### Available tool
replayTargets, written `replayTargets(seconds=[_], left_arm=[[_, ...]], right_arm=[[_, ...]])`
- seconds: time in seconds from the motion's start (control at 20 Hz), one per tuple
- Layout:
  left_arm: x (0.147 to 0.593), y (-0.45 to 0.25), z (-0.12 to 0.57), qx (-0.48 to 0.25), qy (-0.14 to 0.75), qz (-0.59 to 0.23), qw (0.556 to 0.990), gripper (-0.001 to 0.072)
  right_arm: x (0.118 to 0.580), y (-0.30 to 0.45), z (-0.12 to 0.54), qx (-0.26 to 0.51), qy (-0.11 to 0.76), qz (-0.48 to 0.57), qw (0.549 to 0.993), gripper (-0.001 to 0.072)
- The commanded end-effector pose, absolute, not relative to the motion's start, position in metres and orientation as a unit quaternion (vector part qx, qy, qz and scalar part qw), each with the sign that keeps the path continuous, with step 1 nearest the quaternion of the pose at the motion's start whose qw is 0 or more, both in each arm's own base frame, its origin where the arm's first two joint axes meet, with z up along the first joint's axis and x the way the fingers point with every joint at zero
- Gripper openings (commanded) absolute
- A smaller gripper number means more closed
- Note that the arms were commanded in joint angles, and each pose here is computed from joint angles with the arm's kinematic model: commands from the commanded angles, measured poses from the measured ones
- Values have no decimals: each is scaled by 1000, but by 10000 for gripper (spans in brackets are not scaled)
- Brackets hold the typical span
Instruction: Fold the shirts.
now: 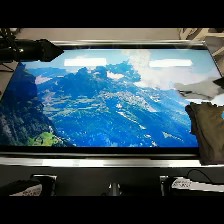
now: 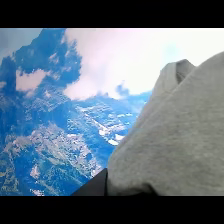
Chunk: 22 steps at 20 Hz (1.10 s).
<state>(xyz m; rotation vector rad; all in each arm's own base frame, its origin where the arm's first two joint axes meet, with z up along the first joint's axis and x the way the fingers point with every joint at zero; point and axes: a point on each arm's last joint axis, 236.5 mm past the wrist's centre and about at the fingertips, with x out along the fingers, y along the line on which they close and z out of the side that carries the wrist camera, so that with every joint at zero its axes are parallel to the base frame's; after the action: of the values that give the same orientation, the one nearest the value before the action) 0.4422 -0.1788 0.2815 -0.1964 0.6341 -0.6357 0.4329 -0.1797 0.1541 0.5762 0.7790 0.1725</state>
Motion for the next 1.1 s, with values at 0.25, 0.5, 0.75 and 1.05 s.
replayTargets(seconds=[0.25,0.5,0.75,1.05], left_arm=[[442,-179,281,-86,303,-310,897,37],[445,-178,284,-84,294,-309,901,37],[446,-178,286,-86,290,-308,902,37],[446,-179,286,-87,290,-309,902,37]], right_arm=[[336,-252,177,313,372,-3,874,19],[225,-264,108,262,593,-98,755,19],[186,-273,63,230,673,-133,690,20],[180,-261,9,252,685,-121,673,21]])
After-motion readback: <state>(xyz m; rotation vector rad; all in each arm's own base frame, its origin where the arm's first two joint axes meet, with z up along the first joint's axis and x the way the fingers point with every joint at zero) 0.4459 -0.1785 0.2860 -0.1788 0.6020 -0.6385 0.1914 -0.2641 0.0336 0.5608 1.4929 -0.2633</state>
